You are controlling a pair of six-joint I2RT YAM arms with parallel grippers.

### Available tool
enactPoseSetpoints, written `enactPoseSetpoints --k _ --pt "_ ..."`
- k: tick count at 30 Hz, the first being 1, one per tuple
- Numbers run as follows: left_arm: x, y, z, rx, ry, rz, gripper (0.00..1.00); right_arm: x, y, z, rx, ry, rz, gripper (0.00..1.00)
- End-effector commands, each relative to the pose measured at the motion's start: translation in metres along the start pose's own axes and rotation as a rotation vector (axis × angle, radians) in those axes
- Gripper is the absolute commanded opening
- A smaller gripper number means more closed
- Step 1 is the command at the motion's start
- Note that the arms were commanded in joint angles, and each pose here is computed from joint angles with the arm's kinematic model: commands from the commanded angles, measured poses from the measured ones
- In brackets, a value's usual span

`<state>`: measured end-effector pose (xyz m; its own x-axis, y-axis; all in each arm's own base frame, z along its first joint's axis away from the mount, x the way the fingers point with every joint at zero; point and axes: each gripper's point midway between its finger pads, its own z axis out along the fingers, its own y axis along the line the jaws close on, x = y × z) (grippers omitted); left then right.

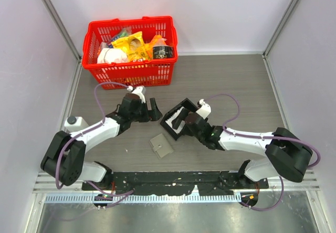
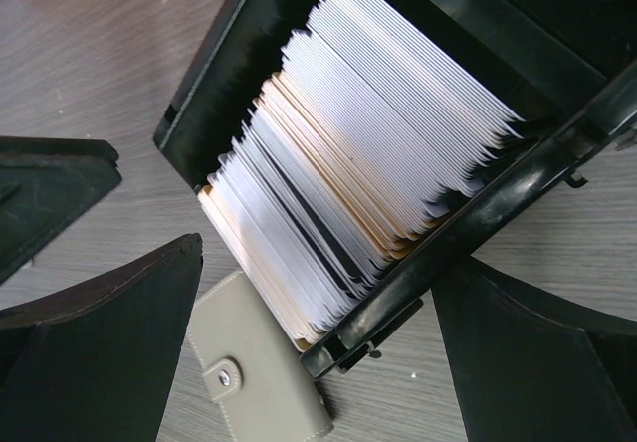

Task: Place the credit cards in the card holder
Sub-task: Move the storage box to the center of the board.

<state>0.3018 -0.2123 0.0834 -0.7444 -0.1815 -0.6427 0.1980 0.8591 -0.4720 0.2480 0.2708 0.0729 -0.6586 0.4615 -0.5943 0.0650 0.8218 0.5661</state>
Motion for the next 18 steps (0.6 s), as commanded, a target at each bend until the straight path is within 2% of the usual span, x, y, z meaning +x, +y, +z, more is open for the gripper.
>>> enactPoseSetpoints --k 1,12,14,16,18 --pt "-0.007 -0.024 -0.012 0.125 -0.027 0.061 0.89 -0.027 0.032 -0.001 -0.071 -0.088 0.026 1.00" --pt "0.030 -0.015 -0.019 0.123 0.122 0.067 0.82 -0.041 0.030 -0.026 -0.091 -0.100 -0.032 1.00" --pt "0.032 -0.020 -0.022 0.155 0.131 0.060 0.78 -0.045 0.031 -0.032 -0.098 -0.105 -0.045 1.00" --pt "0.036 -0.026 -0.023 0.194 0.143 0.048 0.68 -0.048 0.031 -0.037 -0.101 -0.108 -0.055 1.00" --pt "0.040 -0.028 -0.023 0.205 0.163 0.036 0.64 -0.051 0.029 -0.042 -0.099 -0.118 -0.054 1.00"
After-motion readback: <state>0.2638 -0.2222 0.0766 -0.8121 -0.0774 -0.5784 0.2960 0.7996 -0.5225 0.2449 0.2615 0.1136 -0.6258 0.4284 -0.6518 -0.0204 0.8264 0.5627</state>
